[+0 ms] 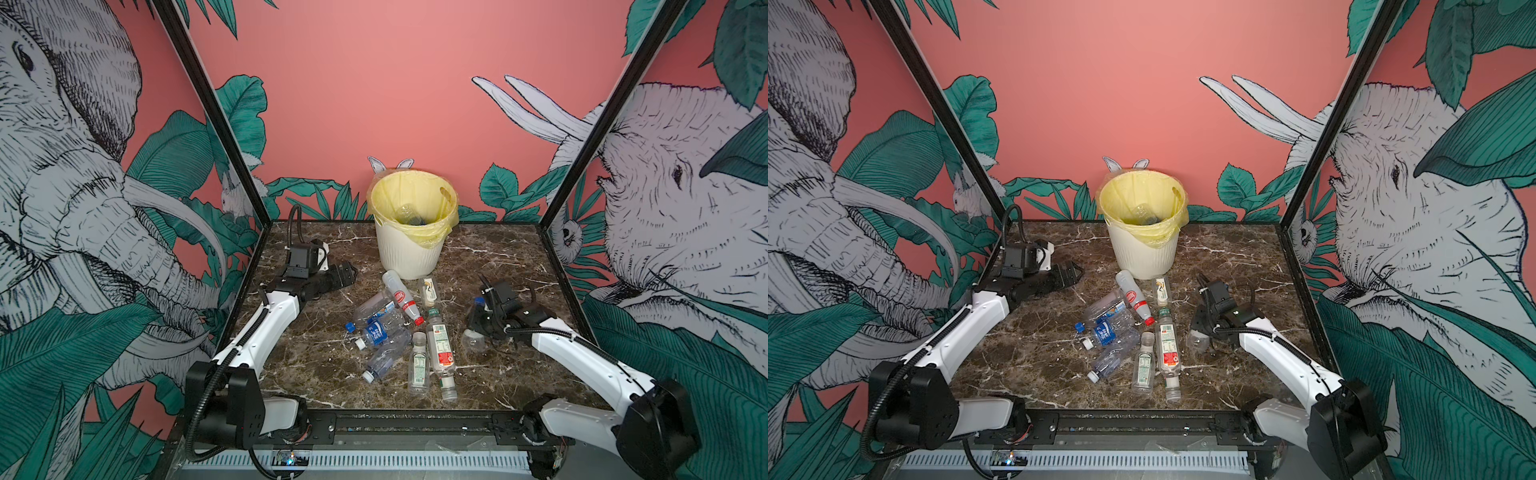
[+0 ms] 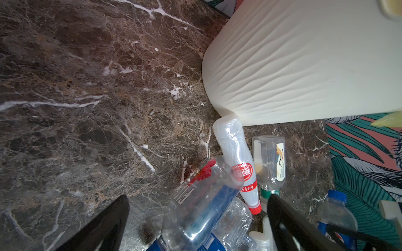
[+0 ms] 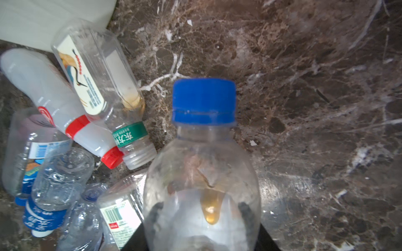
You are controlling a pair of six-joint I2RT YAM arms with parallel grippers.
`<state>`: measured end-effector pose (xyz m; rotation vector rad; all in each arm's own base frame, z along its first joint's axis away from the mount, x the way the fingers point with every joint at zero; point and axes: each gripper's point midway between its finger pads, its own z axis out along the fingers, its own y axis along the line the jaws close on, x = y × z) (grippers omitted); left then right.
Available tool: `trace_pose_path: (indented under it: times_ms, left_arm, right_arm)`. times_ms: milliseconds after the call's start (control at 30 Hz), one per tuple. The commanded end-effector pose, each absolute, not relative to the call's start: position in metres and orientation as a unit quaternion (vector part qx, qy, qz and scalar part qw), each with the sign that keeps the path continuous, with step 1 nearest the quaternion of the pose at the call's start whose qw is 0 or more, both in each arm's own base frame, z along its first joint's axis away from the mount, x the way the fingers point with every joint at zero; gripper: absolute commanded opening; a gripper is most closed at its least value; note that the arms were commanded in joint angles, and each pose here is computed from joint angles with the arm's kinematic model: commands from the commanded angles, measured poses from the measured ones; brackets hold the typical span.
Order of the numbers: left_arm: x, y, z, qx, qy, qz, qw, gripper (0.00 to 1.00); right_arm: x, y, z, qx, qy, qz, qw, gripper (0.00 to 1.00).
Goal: Throw the plastic bottles in the bin
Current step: Pick up the plastic bottle from the bottom-center of the table.
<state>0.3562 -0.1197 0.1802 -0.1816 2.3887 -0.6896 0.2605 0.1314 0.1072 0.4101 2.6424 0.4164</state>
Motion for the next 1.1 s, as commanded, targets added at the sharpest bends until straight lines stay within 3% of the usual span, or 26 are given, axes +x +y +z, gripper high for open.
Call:
trace_pose_path:
  times_ms: [0,1067]
  left_arm:
    - [0.347,-0.117,0.185,-0.076,0.906,-0.266,0.320,0.99]
    - [0.342,-0.117,0.180,-0.083,0.906,-0.273,0.312,0.99]
  right_arm:
    - [0.274,0.140,0.122,0.157,0.938,0.191,0.242,0.50]
    - [0.342,0.182,0.235,0.152,0.816,0.380,0.408,0.50]
